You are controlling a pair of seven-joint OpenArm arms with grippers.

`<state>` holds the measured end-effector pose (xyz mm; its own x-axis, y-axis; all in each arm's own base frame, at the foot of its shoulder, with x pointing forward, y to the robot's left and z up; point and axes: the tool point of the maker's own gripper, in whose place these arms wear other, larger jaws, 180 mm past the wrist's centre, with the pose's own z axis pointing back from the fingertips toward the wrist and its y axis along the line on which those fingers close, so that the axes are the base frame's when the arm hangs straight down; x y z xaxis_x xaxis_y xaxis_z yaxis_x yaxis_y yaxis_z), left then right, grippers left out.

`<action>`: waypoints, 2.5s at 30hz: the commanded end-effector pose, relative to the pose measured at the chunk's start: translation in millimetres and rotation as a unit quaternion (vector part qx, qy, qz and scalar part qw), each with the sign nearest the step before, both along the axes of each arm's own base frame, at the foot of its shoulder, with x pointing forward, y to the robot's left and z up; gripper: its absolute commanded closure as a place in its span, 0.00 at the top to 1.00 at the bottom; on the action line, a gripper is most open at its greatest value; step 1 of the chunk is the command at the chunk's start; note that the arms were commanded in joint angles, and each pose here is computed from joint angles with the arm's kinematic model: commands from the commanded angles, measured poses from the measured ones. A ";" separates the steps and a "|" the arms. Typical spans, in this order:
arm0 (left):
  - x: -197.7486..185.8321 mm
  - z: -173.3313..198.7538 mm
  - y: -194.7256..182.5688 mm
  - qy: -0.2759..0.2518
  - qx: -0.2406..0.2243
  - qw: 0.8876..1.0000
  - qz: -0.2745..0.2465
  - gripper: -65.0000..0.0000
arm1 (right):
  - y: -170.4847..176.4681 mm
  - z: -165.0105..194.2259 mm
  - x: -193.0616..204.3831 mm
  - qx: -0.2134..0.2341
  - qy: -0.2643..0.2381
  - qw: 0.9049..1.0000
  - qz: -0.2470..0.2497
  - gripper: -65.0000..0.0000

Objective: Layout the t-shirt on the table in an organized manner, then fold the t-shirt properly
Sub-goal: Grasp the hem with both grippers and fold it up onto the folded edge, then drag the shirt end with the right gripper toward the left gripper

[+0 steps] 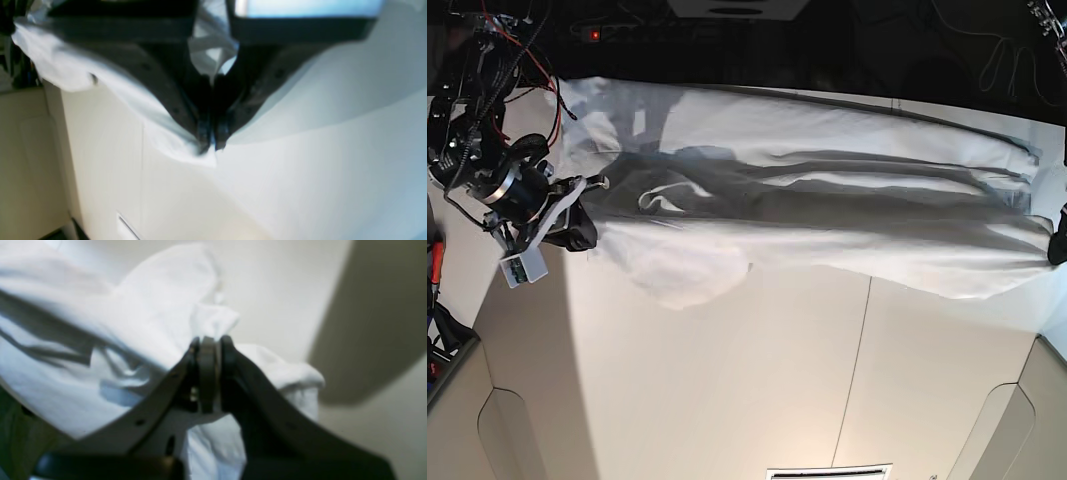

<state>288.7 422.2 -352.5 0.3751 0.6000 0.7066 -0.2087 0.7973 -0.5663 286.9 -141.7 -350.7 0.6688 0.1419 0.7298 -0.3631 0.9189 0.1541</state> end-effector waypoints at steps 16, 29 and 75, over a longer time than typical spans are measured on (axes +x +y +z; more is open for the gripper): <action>-43.9 -11.6 -7.5 0.038 -0.048 0.998 -0.025 0.00 | -14.7 -17.8 -48.4 0.017 0.063 0.998 -0.018 0.00; -45.9 -16.4 -3.0 0.051 -0.027 0.998 -0.022 0.39 | -17.5 -24.6 -57.6 0.007 0.076 0.997 -0.022 0.42; -38.3 -7.5 -2.4 0.026 -0.037 0.999 -0.016 0.39 | 123.2 37.4 -14.2 0.170 -0.006 0.981 0.089 0.00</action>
